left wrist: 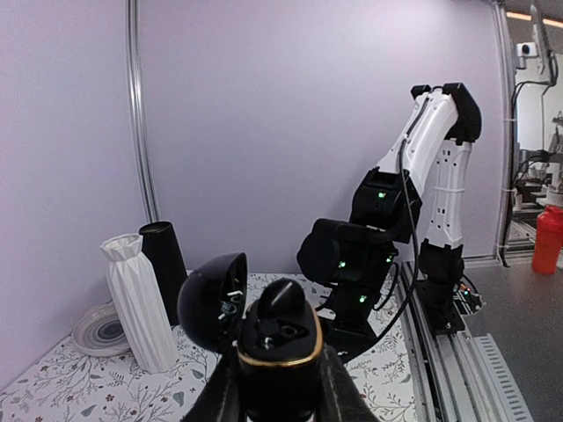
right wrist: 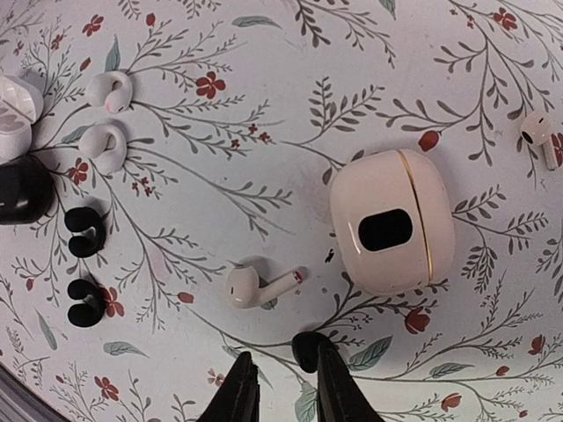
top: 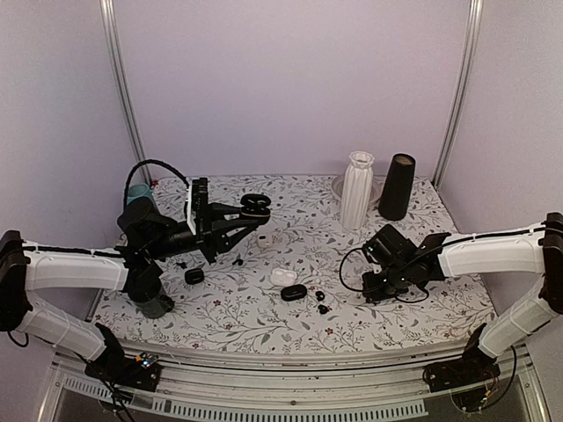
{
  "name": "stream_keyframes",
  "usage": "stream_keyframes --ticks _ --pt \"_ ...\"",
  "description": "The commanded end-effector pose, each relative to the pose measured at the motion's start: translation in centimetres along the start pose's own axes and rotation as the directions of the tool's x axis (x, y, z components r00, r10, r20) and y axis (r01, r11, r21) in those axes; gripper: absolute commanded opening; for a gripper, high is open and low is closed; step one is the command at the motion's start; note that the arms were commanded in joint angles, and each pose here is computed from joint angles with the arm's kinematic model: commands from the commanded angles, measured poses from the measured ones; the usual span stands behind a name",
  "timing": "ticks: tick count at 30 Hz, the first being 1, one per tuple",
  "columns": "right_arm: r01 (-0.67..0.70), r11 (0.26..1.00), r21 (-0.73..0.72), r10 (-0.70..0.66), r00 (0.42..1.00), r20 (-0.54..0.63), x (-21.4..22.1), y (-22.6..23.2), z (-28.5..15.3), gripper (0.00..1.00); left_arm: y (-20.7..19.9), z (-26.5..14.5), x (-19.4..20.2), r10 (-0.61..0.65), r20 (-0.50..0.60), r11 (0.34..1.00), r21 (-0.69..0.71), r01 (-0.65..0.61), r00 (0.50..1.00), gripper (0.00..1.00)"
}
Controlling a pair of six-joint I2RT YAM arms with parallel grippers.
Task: Insert the wireless bluetooth earbuds into the charging case
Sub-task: Pick up the left earbud from the center of the board.
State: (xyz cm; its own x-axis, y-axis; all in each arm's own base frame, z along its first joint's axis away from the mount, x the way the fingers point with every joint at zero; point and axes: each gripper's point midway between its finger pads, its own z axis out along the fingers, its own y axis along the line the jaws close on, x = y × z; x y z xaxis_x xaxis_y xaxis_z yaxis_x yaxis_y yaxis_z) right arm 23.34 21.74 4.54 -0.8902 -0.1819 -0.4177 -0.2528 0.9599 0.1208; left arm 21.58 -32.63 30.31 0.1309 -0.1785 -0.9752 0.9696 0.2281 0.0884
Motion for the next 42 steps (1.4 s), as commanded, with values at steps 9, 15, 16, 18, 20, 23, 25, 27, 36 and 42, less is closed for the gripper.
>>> stream_keyframes --ticks 9,15,16,18,20,23,25,27,36,42 --pt "0.118 0.993 0.030 -0.116 0.992 -0.045 0.8 -0.3 1.4 0.24 -0.5 0.2 -1.0 0.018 0.031 1.000 0.013 -0.019 0.999 0.00" --pt "0.133 0.989 0.065 -0.129 0.990 -0.059 0.9 -0.7 2.2 0.24 -0.6 0.1 -1.0 0.019 0.030 1.000 0.012 -0.019 0.999 0.00" --pt "0.135 0.988 0.073 -0.130 0.989 -0.064 1.0 -0.8 2.4 0.24 -0.6 0.1 -1.0 0.019 0.029 1.000 0.011 -0.019 0.999 0.00" --pt "0.136 0.987 0.084 -0.130 0.989 -0.071 1.1 -1.1 2.6 0.24 -0.6 0.1 -1.1 0.019 0.030 1.000 0.009 -0.019 0.999 0.00" --pt "0.135 0.987 0.086 -0.129 0.989 -0.071 1.2 -1.1 2.7 0.24 -0.5 0.0 -1.1 0.019 0.028 1.000 0.007 -0.019 0.999 0.00" --pt "0.134 0.987 0.087 -0.129 0.990 -0.065 1.0 -1.0 2.7 0.24 -0.5 0.1 -1.0 0.019 0.027 1.000 0.009 -0.019 0.999 0.00" --pt "0.133 0.987 0.090 -0.127 0.990 -0.061 0.8 -1.0 2.8 0.24 -0.5 0.1 -1.1 0.018 0.029 1.000 0.009 -0.019 0.999 0.00" --pt "0.136 0.987 0.090 -0.131 0.989 -0.065 0.7 -0.9 3.0 0.24 -0.5 0.1 -1.0 0.017 0.028 1.000 0.009 -0.018 0.999 0.00" --pt "0.131 0.989 0.072 -0.125 0.989 -0.086 1.1 -0.5 3.5 0.22 -0.6 -0.1 -1.1 0.018 0.027 1.000 0.006 -0.018 0.999 0.00" --pt "0.120 0.989 0.085 -0.110 0.988 -0.107 1.9 -1.0 3.5 0.20 -0.6 -0.1 -1.2 0.021 0.028 1.000 0.005 -0.021 0.999 0.00"
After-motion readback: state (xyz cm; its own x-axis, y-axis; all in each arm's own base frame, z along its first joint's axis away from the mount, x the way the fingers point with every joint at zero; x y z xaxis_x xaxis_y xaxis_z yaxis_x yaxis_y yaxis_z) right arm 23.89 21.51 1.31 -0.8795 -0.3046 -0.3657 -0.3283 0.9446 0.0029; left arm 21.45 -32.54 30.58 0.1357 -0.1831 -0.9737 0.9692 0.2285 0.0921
